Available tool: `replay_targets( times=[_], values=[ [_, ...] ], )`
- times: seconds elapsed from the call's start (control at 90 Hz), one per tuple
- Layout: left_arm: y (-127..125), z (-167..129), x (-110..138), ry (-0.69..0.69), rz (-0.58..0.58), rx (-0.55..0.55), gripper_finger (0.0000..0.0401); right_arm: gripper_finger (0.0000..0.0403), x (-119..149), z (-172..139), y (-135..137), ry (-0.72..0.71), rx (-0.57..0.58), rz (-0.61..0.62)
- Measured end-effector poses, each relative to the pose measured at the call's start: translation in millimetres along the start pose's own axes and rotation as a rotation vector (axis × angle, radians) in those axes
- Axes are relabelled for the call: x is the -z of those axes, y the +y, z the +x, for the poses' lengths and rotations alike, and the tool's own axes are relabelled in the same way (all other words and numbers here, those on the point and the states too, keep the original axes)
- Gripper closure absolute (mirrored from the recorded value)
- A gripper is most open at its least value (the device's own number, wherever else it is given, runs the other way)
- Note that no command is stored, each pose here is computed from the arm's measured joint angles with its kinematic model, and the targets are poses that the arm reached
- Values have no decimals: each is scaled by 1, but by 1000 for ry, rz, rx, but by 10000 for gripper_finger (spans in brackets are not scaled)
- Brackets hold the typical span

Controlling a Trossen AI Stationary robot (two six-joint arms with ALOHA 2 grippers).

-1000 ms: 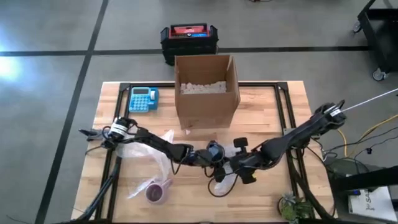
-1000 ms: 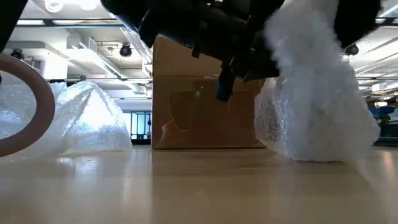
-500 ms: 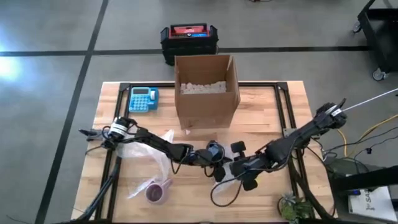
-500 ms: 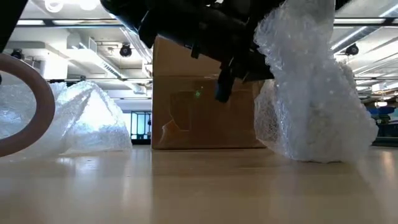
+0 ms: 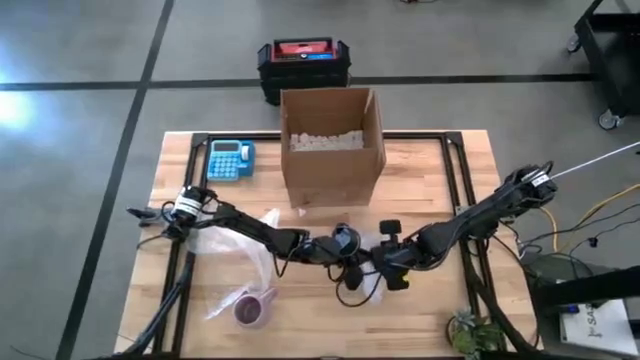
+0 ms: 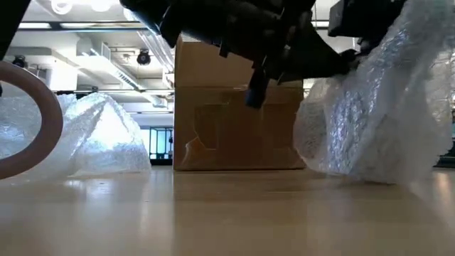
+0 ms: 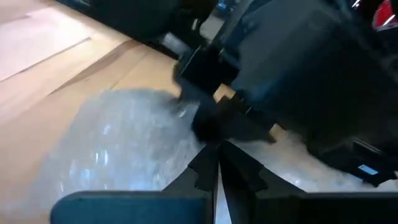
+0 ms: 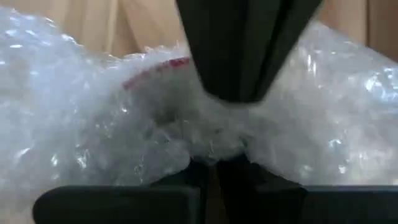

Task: Wrap mug
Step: Wrap the white mug with bubble wrap

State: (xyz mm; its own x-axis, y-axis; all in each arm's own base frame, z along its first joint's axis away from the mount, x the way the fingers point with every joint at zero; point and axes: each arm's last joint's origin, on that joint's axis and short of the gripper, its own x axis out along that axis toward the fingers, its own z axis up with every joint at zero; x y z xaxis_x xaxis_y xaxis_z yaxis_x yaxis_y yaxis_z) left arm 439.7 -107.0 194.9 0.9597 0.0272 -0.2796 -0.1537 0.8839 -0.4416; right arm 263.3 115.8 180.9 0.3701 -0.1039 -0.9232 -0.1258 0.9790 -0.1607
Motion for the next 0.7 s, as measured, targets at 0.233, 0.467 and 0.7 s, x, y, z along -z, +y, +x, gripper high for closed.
replay_targets(
  times=[0.233, 0.467, 0.7],
  values=[
    [5, 9, 13, 15, 2, 4, 400, 384, -14, -10, 0, -49, -13, -29],
    [11, 11, 19, 44, -1, -66, 400, 384, -17, -21, -2, -11, -2, -31],
    [12, 11, 19, 48, -2, -78, 400, 384, -32, -74, 0, -37, -30, -43]
  ],
)
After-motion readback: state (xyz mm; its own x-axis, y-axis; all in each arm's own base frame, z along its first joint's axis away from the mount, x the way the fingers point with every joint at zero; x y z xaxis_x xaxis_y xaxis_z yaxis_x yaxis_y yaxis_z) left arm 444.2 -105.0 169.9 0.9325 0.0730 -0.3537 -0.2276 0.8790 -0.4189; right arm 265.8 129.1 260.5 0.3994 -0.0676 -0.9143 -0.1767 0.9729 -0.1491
